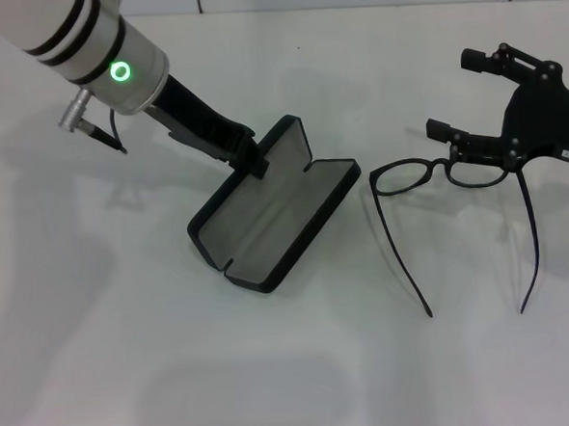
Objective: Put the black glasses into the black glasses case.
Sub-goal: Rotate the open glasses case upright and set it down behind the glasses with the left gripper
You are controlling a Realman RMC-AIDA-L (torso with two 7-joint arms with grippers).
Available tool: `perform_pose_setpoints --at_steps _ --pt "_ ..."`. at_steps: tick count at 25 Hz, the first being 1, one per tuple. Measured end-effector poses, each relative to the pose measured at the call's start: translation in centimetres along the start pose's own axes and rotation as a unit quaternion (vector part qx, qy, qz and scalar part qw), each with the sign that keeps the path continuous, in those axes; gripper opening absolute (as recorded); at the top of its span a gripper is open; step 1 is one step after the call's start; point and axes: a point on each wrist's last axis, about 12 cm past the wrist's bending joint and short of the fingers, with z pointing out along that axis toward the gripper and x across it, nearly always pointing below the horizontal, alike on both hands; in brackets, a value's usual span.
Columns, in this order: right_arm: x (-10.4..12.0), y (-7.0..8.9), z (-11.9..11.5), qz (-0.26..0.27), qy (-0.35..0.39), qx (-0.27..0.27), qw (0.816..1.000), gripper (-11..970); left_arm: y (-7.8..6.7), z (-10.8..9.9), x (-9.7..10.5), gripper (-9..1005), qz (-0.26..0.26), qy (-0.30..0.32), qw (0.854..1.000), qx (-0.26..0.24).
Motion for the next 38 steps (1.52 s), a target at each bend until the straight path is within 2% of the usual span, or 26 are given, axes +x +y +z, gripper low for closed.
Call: perform_pose_setpoints --at_steps 5,11,16,20,24,25,31,38 --pt "0.2 0.2 -0.1 0.004 0.0 0.001 1.0 874 -0.2 -0.1 -0.9 224 0.045 -0.006 0.999 -0.017" --pt "0.4 0.6 -0.4 0.009 -0.005 0.002 1.0 874 0.2 -0.2 -1.9 223 0.131 -0.021 0.99 -0.058" --pt "0.5 0.9 -0.8 0.019 -0.015 0.011 1.0 874 0.7 -0.3 -2.3 219 0.224 -0.01 0.97 -0.095" --pt "0.6 0.9 -1.1 0.023 -0.016 0.019 0.999 874 0.6 0.3 -2.4 216 0.31 0.016 0.945 -0.108" --pt "0.6 1.0 -1.2 0.027 -0.019 0.022 0.999 874 0.0 0.9 -2.8 197 0.334 0.017 0.937 -0.104" --pt "0.6 1.0 -1.2 0.027 -0.019 0.022 0.999 874 -0.6 1.1 -3.3 192 0.348 0.011 0.932 -0.098" --pt "0.7 0.9 -1.3 0.03 -0.021 0.029 0.999 873 -1.9 0.8 -4.8 189 0.355 -0.016 0.93 -0.089" --pt "0.7 0.8 -1.5 0.03 -0.018 0.033 0.999 873 -2.6 1.0 -5.3 190 0.382 -0.033 0.92 -0.08"
